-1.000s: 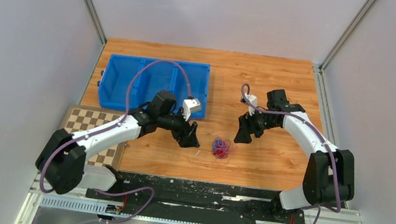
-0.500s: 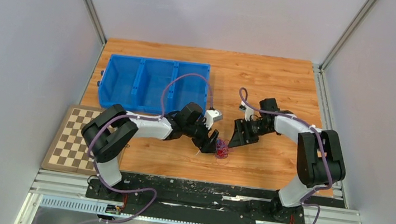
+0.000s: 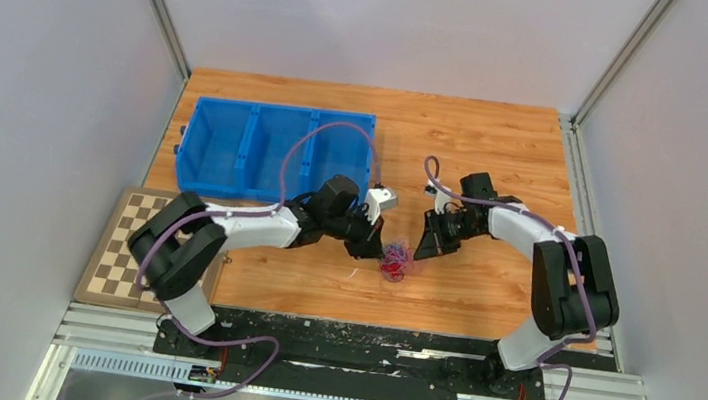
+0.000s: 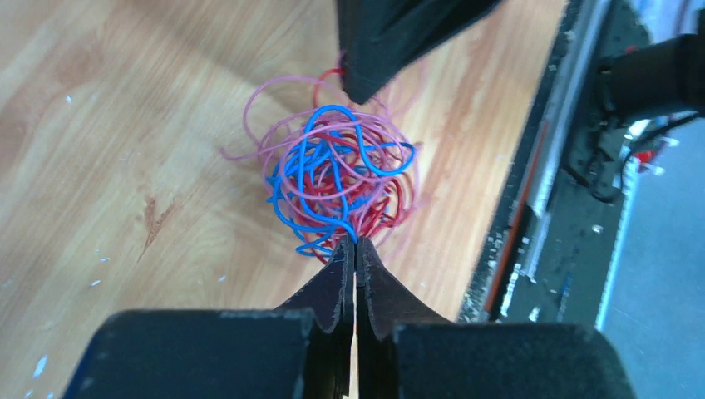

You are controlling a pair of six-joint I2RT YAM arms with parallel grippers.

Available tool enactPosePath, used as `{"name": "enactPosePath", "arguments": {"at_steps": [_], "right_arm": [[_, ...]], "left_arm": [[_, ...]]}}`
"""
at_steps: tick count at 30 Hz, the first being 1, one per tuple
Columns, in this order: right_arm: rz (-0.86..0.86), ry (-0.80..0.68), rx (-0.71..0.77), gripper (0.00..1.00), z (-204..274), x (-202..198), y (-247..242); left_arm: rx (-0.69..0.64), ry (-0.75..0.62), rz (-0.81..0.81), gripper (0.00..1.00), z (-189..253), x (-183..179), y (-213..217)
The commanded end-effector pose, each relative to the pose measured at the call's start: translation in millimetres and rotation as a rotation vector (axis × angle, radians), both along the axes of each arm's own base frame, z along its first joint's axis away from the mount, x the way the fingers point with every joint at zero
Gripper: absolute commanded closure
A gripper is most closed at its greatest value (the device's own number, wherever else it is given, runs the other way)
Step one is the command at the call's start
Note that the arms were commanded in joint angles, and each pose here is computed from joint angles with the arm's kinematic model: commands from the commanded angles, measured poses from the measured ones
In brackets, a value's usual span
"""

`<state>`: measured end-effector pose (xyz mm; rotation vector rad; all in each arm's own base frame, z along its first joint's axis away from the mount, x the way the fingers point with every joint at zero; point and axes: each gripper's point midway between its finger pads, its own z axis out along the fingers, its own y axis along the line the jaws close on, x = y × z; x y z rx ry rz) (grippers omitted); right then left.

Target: Untangle the cables

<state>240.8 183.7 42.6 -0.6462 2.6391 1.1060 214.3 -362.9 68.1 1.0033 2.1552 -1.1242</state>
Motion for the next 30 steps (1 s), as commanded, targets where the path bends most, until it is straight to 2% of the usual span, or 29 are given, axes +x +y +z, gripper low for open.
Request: {"name": "enactPosePath", "arguments": {"at_steps": [1,6,11,14,21,30], "right_arm": [[0.017,-0.252,-0.115,1.0,37.3,27.2,-19.9],[-0.004,-0.37,-0.233,1.0,54.5,33.6,-51.2],[-0.05,-0.436,-0.298,1.0,67.8,40.2,-82.3],[-0.073,-0.464,-0.339,1.0,72.5,44.5,-100.1],[-0.138,-0.457,-0.404,1.0,76.0,52.5,-144.7],[-0.108,-0.414,-0.449,1.0,63.5,46.4,-168.6]], "left_arm": [[-0.107,-0.203,-0.101,1.0,79.2,-11.7,10.8],[-0.054,-0.228,-0.086,1.0,91.1,-22.4,59.8],[0.009,-0.245,-0.002,1.0,98.7,-15.3,123.0],[0.045,-0.309,0.046,1.0,107.0,-8.4,157.9],[0.186,-0.305,0.122,1.0,86.9,-14.3,228.8],[0.331,-0.267,0.258,1.0,62.3,-13.9,311.1]]}}
